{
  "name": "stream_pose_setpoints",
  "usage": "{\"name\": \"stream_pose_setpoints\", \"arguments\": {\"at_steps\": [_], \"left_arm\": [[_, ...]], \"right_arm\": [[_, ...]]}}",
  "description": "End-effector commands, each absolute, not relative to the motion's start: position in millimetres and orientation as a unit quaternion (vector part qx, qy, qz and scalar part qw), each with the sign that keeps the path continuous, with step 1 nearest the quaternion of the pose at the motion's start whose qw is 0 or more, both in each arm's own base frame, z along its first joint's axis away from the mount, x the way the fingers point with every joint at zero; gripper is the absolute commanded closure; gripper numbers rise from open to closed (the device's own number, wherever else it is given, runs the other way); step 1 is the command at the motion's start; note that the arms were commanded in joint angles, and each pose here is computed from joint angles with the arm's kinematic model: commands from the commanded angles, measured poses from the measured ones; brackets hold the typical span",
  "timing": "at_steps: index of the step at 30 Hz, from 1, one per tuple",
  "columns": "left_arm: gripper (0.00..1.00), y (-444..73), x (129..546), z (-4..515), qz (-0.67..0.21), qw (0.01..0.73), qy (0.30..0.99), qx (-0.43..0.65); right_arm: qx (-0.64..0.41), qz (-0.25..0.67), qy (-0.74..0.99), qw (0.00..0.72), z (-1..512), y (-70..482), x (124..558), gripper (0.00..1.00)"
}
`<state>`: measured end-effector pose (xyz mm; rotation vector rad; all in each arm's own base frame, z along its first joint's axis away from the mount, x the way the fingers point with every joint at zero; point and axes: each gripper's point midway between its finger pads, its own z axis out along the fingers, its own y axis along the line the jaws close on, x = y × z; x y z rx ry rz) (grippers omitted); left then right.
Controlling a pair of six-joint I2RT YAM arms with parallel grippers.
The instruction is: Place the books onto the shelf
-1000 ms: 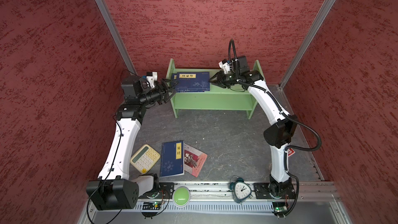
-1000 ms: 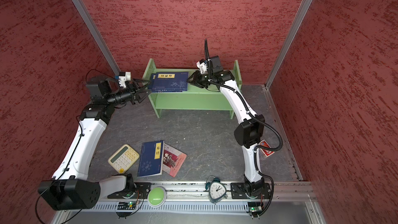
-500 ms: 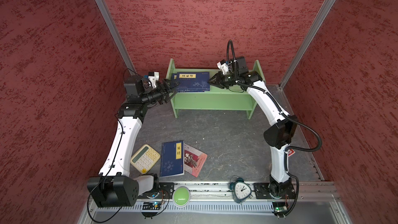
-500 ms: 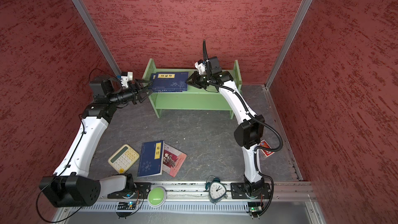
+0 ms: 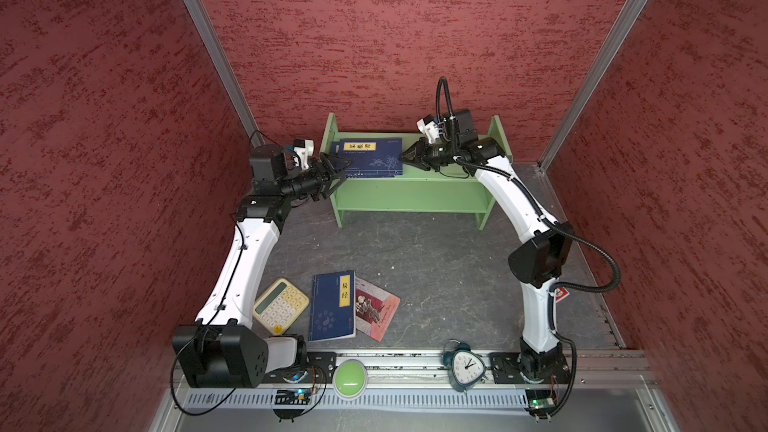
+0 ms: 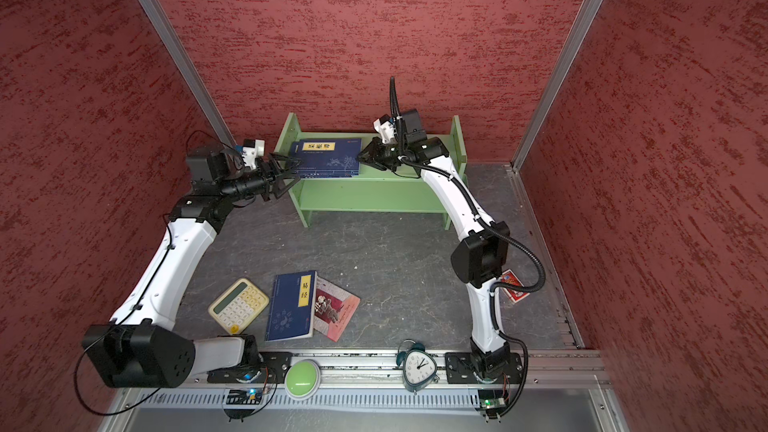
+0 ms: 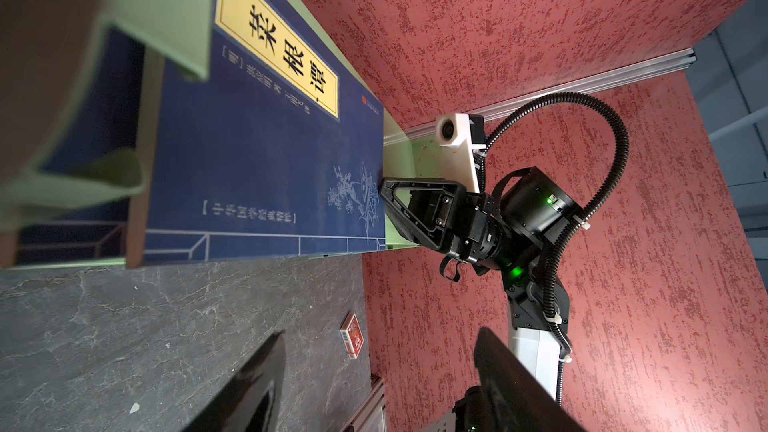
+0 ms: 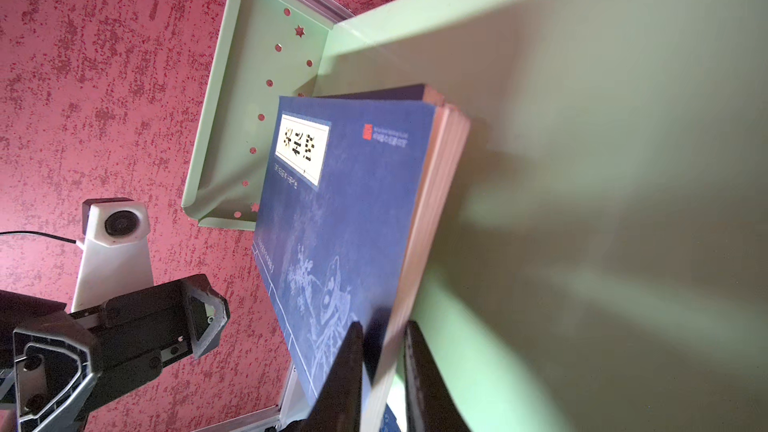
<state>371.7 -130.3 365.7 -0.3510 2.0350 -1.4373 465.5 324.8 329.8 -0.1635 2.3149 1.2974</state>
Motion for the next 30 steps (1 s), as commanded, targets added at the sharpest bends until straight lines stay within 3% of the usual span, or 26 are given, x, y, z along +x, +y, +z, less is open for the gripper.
{"name": "stream_pose_setpoints", "arguments": {"at_steps": [1,27,30], "left_arm": [[0.28,-131.6,375.3,362.4,-0.535,0.319,0.773,-0.122],[0.28,-123.7,392.2,351.7,-0.519,0.332,0.776,-0.131],[0.28,-122.6,393.7,351.5,-0.518,0.334,0.776,-0.132]], "right_arm": [[-0.083,0.495,0.825,0.259,356.3,332.6,457.9,0.81],[-0.087,0.5,0.825,0.248,346.4,349.0,461.5,0.81],[-0.085,0.498,0.826,0.25,345.6,348.7,462.9,0.77]]}}
